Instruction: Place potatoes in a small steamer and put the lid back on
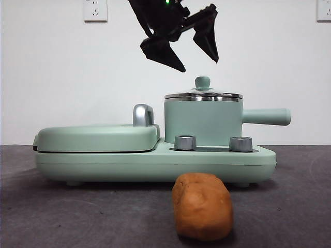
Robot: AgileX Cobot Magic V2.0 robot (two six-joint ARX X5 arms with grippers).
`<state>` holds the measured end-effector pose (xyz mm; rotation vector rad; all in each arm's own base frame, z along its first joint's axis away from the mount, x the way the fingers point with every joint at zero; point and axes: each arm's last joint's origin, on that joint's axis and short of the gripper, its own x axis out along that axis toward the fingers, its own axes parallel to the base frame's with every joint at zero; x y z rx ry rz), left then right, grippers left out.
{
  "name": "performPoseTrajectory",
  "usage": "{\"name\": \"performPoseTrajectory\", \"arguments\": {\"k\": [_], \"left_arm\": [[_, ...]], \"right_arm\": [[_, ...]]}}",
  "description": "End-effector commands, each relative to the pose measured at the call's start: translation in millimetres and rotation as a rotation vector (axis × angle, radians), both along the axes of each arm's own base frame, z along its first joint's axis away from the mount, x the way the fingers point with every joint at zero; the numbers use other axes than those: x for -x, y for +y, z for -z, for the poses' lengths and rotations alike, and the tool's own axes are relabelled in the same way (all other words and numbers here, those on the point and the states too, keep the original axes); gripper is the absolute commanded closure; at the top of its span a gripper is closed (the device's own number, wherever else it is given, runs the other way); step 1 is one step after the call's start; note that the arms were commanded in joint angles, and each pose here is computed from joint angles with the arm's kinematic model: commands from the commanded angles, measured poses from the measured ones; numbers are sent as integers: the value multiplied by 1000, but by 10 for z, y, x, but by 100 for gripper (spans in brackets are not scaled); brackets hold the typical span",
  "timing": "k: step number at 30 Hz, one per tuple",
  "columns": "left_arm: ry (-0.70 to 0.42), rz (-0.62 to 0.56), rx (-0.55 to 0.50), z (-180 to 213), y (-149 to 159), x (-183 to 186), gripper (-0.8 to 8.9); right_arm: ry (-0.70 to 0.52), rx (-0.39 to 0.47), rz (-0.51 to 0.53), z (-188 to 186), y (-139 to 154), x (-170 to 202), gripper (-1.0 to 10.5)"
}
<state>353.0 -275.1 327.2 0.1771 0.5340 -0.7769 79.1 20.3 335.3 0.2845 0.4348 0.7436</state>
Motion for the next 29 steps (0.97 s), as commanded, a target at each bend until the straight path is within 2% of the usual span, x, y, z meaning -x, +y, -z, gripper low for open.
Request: {"name": "performPoseTrajectory", "arguments": {"k": [1,7,16,19,23,26,29], "left_arm": [[-14,20,-1,67,-124,-49,346],[16,23,-28,307,-204,-145,346],[-1,23,-15,318,-223,-169,357],[-4,23,-13,322,-226,-174,438],[-9,23,-9,318,-229,-177,453],[-3,23,-14,325,-227,-174,573],[3,26,-18,357,-247,-176,572]], "right_arm": [[-25,7,-2,-53,1,11,455],[-25,7,-3,-53,1,11,455],[-25,7,-2,-53,1,11,455],[-25,7,-2,-53,1,11,455],[-25,7,-2,-53,1,11,455],[-25,7,-2,-53,1,11,455],[-25,7,-2,-53,1,11,455]]}}
